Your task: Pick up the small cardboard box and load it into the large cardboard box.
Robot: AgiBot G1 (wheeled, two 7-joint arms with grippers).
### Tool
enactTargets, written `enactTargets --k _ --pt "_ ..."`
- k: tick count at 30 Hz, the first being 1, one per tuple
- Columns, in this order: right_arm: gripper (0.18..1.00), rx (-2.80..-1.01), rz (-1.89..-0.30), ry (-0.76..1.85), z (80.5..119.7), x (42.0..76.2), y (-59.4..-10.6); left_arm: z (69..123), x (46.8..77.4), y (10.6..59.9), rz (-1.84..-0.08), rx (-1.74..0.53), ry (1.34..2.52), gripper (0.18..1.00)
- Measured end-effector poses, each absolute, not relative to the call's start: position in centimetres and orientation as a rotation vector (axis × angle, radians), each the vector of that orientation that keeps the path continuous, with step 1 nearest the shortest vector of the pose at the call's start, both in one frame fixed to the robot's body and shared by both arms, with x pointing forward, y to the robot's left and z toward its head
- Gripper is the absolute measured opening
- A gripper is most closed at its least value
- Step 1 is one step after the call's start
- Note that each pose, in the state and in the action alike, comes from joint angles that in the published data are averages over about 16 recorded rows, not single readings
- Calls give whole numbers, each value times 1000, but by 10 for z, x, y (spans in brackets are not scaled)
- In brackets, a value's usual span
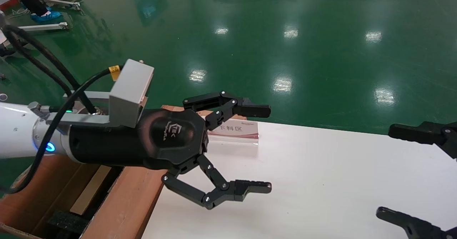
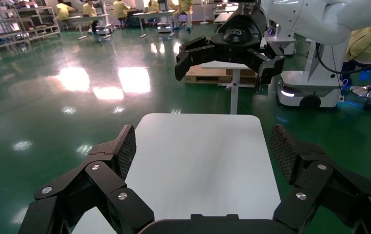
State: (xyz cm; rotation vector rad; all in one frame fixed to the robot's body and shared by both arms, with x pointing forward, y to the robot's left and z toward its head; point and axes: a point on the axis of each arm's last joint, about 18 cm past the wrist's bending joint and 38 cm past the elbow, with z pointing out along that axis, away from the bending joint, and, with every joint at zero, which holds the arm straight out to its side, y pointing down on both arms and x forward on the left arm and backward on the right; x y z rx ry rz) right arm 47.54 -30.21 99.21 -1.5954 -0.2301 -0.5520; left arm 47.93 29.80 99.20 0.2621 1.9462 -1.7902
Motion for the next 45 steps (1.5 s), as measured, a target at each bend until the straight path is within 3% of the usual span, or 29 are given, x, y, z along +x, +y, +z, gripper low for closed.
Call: enactTargets --k 45 --pt "1001 -1596 -552 -231 992 475 -302 992 476 300 -1798 276 1927 1000"
